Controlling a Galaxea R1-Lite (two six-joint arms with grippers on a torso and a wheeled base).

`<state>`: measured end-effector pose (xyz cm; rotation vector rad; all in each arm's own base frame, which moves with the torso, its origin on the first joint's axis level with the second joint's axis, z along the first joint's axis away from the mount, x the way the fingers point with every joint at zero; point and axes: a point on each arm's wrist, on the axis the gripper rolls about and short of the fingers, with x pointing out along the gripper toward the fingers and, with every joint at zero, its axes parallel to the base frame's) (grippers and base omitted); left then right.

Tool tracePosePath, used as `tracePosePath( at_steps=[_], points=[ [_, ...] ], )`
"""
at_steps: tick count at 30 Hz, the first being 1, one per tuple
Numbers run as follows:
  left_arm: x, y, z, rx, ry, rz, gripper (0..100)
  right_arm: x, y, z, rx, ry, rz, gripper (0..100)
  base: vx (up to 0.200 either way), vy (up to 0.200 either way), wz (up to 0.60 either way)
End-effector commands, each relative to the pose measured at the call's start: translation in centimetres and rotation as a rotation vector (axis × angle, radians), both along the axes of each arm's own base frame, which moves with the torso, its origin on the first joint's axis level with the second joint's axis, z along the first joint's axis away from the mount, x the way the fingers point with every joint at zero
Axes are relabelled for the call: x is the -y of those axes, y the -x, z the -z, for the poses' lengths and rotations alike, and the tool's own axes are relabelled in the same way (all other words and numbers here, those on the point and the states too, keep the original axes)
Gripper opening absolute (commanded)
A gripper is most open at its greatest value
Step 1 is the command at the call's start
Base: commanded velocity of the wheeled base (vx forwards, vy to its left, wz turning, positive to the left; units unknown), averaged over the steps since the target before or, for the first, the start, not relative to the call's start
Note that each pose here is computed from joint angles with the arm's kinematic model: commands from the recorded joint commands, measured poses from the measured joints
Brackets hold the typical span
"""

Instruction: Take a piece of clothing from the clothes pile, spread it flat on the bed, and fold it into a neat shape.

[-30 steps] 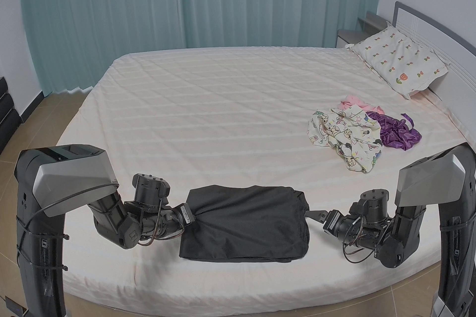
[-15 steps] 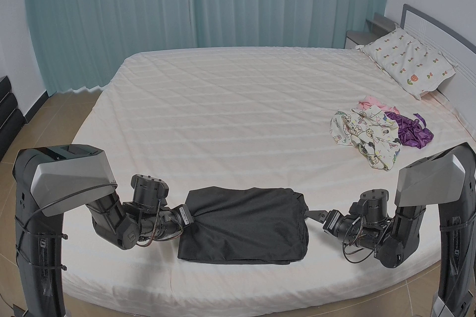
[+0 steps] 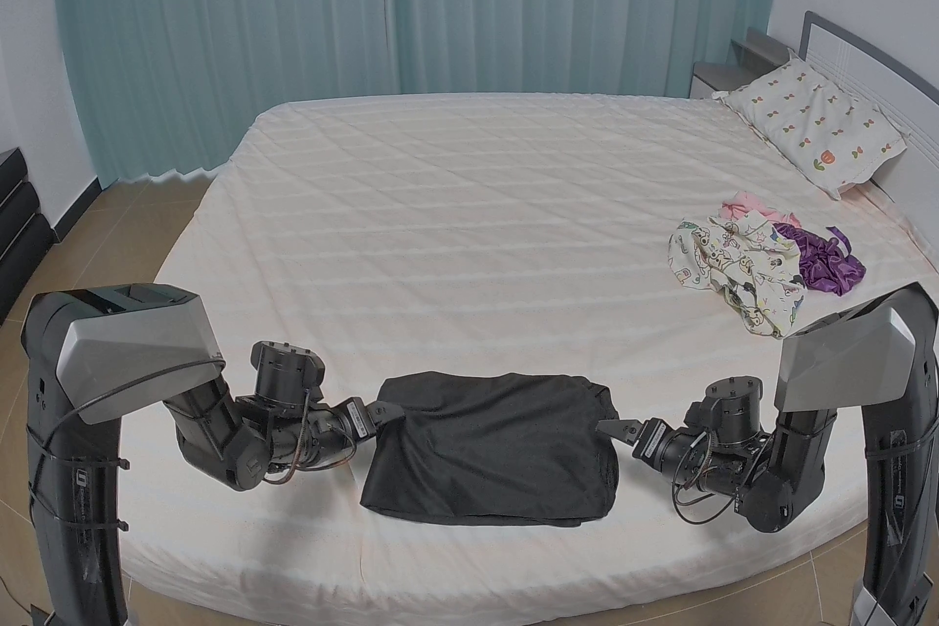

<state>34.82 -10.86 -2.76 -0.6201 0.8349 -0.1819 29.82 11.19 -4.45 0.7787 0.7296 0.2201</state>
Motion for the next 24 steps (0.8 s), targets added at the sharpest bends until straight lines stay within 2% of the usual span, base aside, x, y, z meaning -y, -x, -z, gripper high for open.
tracePosePath(
  at_steps=[1, 4, 11, 14, 15, 17, 21, 24],
  points=[
    [-1.3, -1.0, -0.8, 0.030, 0.045, -0.055, 100, -1.1, 1.4, -0.1, -0.012, 0.023, -0.057, 100, 0.000, 0.000, 0.00],
    [-1.8, -1.7, -1.2, 0.022, 0.111, -0.080, 100, -2.2, 2.7, 0.2, -0.009, 0.080, -0.144, 100, 0.000, 0.000, 0.00],
    [-3.7, -2.8, -1.4, 0.036, 0.131, -0.117, 100, -2.4, 3.0, 0.5, -0.003, 0.119, -0.196, 100, 0.000, 0.000, 0.00],
    [-3.7, -3.0, -1.5, 0.040, 0.138, -0.112, 100, -2.6, 3.1, 0.8, 0.003, 0.145, -0.221, 100, 0.000, 0.000, 0.00],
    [-3.7, -3.0, -1.5, 0.040, 0.138, -0.112, 100, -2.7, 3.2, 1.0, 0.007, 0.168, -0.243, 0, 0.000, 0.000, 0.00],
    [-3.7, -3.0, -1.5, 0.040, 0.138, -0.112, 100, -2.7, 3.2, 1.2, -0.002, 0.182, -0.253, 0, 0.000, 0.000, 0.00],
    [-3.7, -3.0, -1.3, 0.035, 0.138, -0.113, 100, -2.3, 3.9, 1.6, -0.036, 0.278, -0.307, 0, 0.000, 0.000, 0.00],
    [-3.7, -3.1, -1.3, 0.037, 0.137, -0.112, 100, -2.2, 4.0, 1.5, -0.032, 0.292, -0.308, 0, 0.000, 0.000, 0.00]
  ],
)
